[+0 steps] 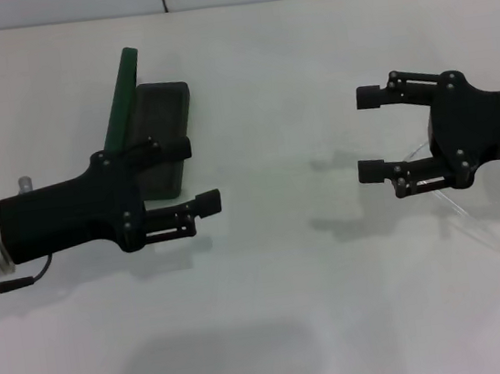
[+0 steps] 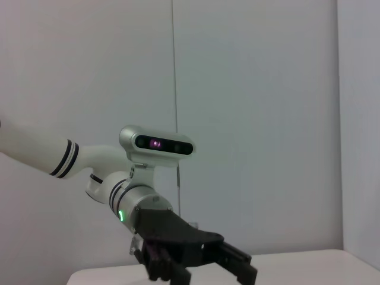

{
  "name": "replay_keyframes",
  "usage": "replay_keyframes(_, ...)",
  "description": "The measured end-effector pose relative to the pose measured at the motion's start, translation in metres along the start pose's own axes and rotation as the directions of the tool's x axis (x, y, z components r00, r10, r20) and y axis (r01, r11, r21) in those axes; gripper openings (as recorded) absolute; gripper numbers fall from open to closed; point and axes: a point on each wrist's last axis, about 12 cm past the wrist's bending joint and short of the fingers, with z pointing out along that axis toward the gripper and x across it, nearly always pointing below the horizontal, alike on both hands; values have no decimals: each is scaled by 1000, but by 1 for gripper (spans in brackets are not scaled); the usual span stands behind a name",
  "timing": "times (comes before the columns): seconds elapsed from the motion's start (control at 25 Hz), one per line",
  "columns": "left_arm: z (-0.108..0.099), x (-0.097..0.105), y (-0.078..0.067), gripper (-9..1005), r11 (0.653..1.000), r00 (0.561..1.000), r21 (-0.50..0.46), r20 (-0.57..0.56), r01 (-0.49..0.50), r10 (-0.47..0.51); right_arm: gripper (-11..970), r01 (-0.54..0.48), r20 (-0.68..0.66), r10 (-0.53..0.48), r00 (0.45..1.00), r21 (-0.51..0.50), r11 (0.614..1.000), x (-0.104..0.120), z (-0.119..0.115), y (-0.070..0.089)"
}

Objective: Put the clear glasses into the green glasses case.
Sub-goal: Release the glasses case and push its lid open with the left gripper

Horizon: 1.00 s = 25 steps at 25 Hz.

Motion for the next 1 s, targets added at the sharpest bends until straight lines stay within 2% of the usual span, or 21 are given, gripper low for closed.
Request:
replay_keyframes(0.2, -5, -6, 9, 862, 994, 997, -79, 46, 71, -67, 868, -5, -1, 5, 1000, -2, 1000, 1, 0, 1)
replay_keyframes(0.32, -7, -10, 13, 854, 994, 996, -80, 41, 80, -77, 868, -7, 2, 7, 1000, -5, 1000, 2, -1, 3)
replay_keyframes(0.56, -4, -7, 11, 838, 996, 998, -63, 9, 56, -55, 867, -11, 6, 11, 1000, -6, 1000, 3, 1, 4)
replay_keyframes(0.68, -5, -10, 15, 830, 993, 997, -93, 21, 79, -78, 867, -11, 8, 11, 1000, -1, 1000, 3, 1, 4)
replay_keyframes(0.76, -8, -18, 25, 825, 981, 992, -149, 36, 128, -124, 867, -12, 8, 12, 1000, 0, 1000, 3, 1, 4)
replay_keyframes(0.84, -9, -28, 39, 819, 954, 980, -226, 24, 197, -197, 867, -11, 9, 11, 1000, -2, 1000, 2, 1, 4)
replay_keyframes(1.0, -8, -52, 61, 809, 906, 954, -346, -79, 245, -289, 867, -8, 10, 8, 1000, -4, 1000, 2, 2, 3)
